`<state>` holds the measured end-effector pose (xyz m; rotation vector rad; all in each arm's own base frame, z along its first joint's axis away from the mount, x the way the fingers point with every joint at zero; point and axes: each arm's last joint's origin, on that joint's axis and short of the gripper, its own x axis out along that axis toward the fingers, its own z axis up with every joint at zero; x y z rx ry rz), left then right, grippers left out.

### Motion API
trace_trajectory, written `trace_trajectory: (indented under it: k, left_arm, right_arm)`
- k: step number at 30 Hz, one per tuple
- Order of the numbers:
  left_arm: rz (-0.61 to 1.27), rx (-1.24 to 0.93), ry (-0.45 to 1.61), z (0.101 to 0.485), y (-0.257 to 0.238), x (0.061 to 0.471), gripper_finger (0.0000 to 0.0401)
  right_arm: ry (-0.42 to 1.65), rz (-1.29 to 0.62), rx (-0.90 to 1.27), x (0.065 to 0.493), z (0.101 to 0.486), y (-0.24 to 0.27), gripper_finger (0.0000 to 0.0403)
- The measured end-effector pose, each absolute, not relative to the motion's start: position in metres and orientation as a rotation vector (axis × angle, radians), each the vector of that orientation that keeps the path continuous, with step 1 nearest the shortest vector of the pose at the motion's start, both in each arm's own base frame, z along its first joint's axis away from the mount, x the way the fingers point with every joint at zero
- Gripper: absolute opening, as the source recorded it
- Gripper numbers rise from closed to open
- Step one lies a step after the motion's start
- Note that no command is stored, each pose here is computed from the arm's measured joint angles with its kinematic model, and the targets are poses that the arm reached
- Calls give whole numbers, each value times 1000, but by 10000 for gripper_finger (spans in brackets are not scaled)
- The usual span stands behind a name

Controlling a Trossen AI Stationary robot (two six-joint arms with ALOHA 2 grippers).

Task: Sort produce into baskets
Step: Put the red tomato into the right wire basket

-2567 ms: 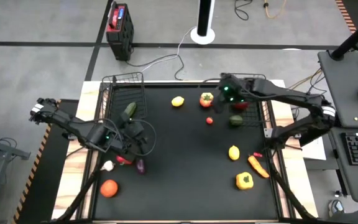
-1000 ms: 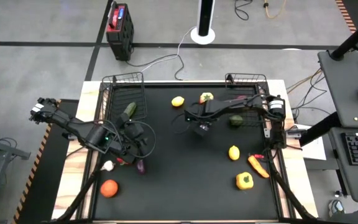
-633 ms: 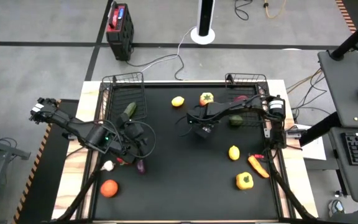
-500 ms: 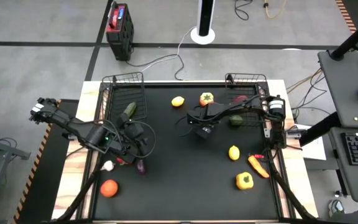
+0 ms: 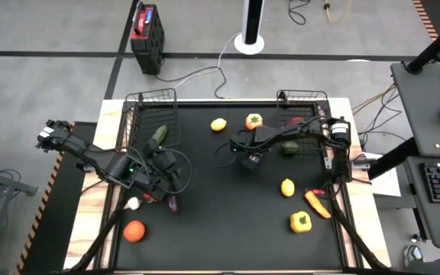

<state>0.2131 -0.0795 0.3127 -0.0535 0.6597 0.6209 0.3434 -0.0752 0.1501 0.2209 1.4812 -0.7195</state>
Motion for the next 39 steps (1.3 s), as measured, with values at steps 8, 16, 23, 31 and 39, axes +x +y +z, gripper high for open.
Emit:
trace_trajectory:
  k: [8, 16, 23, 31, 39]
  left_arm:
    - [621, -53, 660, 313, -79, 213, 223]
    - [620, -50, 661, 313, -79, 213, 223]
    - [619, -50, 661, 313, -79, 213, 223]
    - [620, -50, 661, 313, -79, 213, 223]
    - [618, -51, 663, 313, -80, 213, 223]
  right_arm:
    - [1465, -718, 224, 343, 155, -75, 119]
    - [1383, -705, 243, 342, 183, -74, 113]
    - [1292, -681, 272, 339, 230, -73, 113]
    - [1216, -779, 376, 308, 305, -91, 115]
    - [1222, -1026, 532, 246, 342, -126, 109]
